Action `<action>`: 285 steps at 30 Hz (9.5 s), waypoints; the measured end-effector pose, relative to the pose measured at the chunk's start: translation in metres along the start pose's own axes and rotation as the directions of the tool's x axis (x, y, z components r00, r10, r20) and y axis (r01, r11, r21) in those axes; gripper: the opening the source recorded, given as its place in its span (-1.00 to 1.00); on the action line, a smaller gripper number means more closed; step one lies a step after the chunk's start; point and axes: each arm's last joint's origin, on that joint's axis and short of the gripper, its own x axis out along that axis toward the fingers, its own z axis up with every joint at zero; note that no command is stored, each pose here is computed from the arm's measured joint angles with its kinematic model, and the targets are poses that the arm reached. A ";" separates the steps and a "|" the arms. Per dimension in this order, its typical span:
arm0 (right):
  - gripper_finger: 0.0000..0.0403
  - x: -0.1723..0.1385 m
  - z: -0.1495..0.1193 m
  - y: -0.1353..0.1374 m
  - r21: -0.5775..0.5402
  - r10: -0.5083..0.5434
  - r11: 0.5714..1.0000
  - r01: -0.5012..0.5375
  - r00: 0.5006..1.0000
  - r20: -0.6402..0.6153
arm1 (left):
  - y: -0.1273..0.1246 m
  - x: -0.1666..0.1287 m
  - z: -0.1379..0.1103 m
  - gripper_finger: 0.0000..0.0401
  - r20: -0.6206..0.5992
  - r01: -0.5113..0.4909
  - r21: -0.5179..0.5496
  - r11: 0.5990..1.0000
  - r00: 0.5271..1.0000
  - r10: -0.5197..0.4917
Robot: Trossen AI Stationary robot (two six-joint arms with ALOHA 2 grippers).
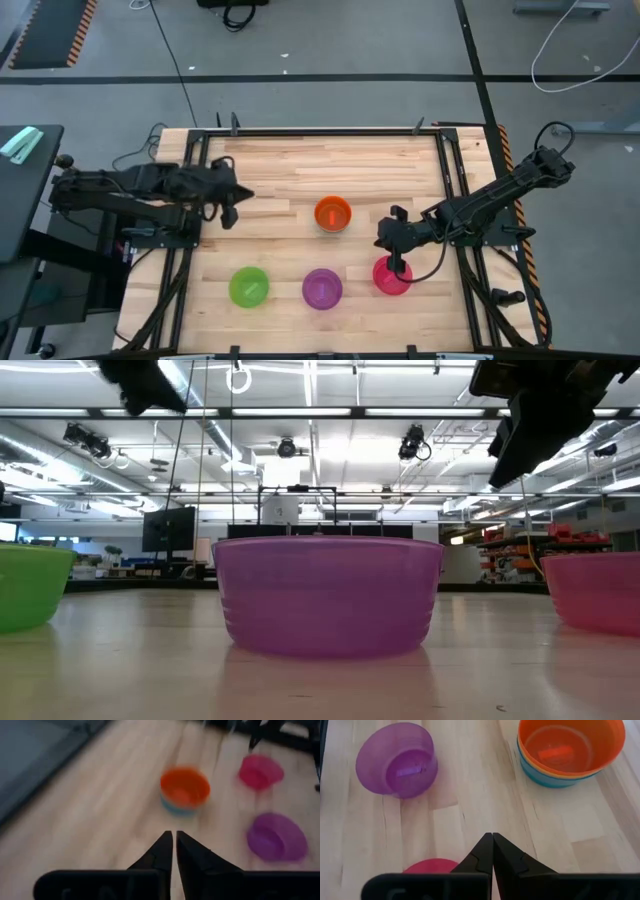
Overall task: Nest bowls inside each other
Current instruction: Stack the green bowl on top of the orange bowl, then stack the pink bowl on top of the green bowl
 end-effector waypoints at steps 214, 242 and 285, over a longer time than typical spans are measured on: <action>-0.93 0.001 -0.009 -0.015 0.094 -0.097 0.989 0.110 0.986 -0.132 | 0.026 0.315 0.107 -0.96 -0.727 0.225 0.047 0.973 0.675 -0.121; -0.93 0.001 -0.009 -0.015 0.097 -0.097 0.989 0.110 0.987 -0.130 | 0.029 0.316 0.086 -0.96 -0.835 0.155 -0.018 0.988 0.540 -0.100; -0.93 0.001 -0.009 -0.015 0.106 -0.095 0.988 0.109 0.987 -0.128 | 0.013 0.296 0.129 -0.52 -0.775 0.183 0.020 0.983 0.624 -0.100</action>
